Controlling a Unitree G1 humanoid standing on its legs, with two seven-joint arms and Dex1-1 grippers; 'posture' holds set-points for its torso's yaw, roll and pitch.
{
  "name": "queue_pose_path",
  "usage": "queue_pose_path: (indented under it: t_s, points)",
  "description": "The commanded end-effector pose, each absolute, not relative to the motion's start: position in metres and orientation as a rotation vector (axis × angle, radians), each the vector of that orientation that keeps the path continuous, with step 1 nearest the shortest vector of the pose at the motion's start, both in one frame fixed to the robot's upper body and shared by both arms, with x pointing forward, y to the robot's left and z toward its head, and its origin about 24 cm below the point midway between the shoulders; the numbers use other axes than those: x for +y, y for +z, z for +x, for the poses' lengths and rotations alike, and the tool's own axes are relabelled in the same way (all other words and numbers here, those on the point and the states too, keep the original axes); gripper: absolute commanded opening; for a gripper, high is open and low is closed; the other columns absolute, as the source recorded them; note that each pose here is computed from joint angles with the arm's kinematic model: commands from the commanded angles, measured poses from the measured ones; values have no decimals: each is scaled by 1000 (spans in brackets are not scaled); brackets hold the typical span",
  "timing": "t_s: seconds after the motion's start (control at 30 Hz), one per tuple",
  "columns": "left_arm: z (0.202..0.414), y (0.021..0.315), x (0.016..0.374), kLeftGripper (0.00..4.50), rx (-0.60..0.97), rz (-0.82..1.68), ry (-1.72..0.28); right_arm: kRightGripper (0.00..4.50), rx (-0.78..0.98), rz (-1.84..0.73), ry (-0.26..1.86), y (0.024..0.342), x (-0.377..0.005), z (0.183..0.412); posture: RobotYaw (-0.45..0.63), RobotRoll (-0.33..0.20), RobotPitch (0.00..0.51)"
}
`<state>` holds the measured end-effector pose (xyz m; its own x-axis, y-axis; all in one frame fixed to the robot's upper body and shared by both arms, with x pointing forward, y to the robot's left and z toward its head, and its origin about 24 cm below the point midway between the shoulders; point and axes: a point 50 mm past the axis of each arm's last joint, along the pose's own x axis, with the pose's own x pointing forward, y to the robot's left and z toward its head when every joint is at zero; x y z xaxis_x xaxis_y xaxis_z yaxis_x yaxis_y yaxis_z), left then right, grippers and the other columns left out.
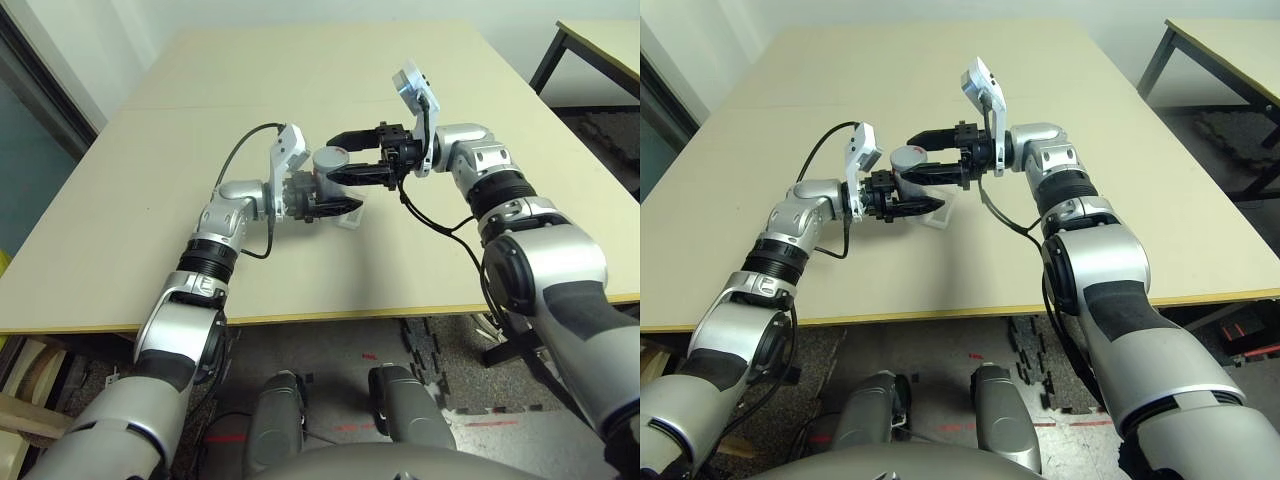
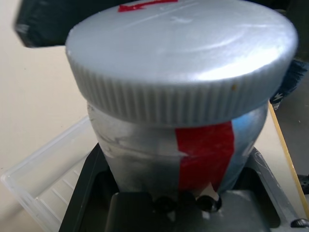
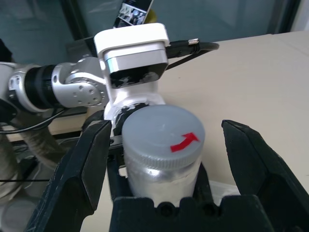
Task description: Pour the medicine from the bottle into the box.
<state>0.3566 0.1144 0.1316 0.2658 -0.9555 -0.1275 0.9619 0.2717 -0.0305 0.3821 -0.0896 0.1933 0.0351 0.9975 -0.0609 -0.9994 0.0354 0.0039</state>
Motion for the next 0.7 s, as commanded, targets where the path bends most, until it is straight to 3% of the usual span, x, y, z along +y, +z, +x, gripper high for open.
queue_pose_path:
  t_s: [0.03, 0.7]
  points:
    - [354, 134, 110, 2772, 125, 76, -1321, 4500, 37, -48, 1526, 197, -85, 383, -204, 0, 49]
    - [352, 136, 111, 2772, 126, 67, -1326, 4500, 84, -43, 1401, 189, -106, 389, -203, 0, 54]
